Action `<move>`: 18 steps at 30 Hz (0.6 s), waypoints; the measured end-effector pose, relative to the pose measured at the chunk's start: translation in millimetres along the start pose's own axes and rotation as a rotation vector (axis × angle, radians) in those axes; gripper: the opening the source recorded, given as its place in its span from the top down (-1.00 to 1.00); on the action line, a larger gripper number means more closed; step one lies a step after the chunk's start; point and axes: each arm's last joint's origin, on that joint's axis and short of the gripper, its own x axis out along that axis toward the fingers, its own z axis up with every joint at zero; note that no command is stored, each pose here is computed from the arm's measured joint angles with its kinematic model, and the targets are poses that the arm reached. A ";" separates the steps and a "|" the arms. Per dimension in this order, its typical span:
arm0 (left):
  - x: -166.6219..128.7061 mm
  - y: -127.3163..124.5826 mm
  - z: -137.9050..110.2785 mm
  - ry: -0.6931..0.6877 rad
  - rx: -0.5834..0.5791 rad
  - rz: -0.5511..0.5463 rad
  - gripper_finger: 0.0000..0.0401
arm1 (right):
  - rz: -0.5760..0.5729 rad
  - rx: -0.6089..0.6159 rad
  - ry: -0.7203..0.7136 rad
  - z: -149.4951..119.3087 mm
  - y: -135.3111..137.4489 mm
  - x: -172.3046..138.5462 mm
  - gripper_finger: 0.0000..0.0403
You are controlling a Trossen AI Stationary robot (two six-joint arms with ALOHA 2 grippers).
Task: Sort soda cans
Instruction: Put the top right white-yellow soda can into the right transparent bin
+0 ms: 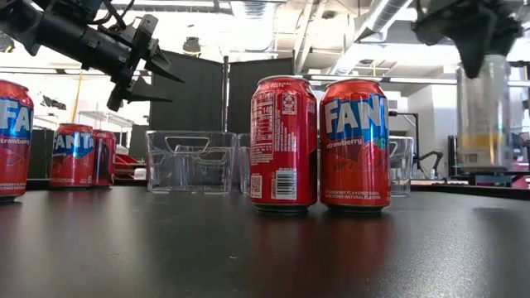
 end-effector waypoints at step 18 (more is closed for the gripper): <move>-0.2 -3.7 1.0 0.027 -0.013 -0.081 -0.15 | -0.052 -0.058 -0.252 122.8 -40.0 -58.9 -0.23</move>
